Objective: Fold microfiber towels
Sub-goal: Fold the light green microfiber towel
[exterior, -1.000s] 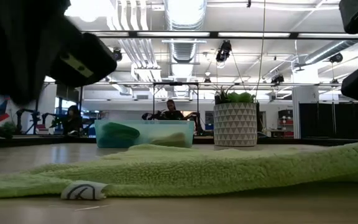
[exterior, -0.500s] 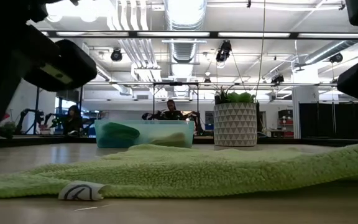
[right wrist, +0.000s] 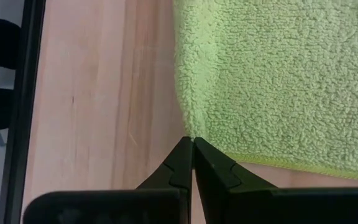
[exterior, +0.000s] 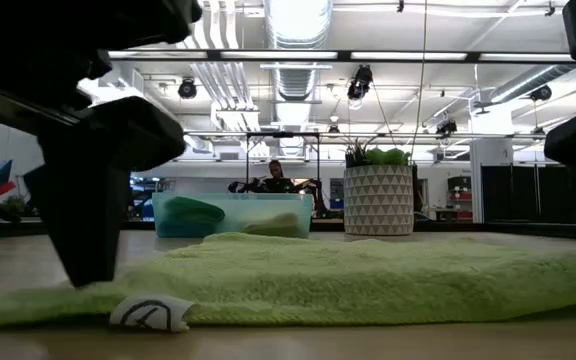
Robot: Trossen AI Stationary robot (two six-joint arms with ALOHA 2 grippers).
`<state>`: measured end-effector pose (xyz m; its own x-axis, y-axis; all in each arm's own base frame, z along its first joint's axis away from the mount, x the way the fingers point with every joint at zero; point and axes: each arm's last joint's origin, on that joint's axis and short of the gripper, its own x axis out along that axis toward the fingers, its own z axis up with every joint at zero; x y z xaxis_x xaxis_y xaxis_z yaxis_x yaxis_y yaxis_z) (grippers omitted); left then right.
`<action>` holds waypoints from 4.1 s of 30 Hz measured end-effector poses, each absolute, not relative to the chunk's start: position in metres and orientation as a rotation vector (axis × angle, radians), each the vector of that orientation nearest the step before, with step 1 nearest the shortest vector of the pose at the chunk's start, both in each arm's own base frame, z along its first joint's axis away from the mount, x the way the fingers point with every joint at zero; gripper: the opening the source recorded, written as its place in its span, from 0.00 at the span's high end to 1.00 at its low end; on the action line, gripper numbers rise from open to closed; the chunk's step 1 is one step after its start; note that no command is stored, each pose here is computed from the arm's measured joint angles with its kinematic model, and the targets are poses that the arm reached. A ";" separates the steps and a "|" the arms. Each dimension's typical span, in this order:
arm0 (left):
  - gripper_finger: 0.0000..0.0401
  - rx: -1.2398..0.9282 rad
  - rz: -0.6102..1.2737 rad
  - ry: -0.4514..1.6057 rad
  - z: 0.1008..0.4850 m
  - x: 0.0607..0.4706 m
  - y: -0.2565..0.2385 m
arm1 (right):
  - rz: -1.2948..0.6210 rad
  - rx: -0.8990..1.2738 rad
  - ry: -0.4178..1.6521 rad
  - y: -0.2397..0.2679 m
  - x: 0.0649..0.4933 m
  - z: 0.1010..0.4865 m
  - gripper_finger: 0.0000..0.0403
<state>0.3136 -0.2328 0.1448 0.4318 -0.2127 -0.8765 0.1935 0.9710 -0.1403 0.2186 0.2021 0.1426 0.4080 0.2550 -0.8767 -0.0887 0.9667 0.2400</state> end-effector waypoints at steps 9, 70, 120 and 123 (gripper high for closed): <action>0.62 -0.004 -0.181 1.222 0.117 0.325 -0.245 | 0.246 0.168 1.145 0.205 0.215 0.143 0.98; 1.00 -0.038 0.038 0.974 0.172 0.313 -0.114 | 0.018 0.361 1.195 0.110 0.203 0.166 0.98; 0.60 -0.031 0.281 1.045 0.189 0.296 -0.080 | -0.188 0.555 1.111 0.086 0.242 0.124 0.93; 0.60 -0.030 0.282 1.049 0.188 0.296 -0.080 | -0.187 0.554 1.090 0.084 0.241 0.128 0.93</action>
<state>0.2956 -0.0796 0.1877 0.4662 0.2156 -0.8580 -0.2440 0.9636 0.1096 0.2412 0.0837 0.1280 0.4621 0.1225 -0.8783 0.4083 0.8498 0.3334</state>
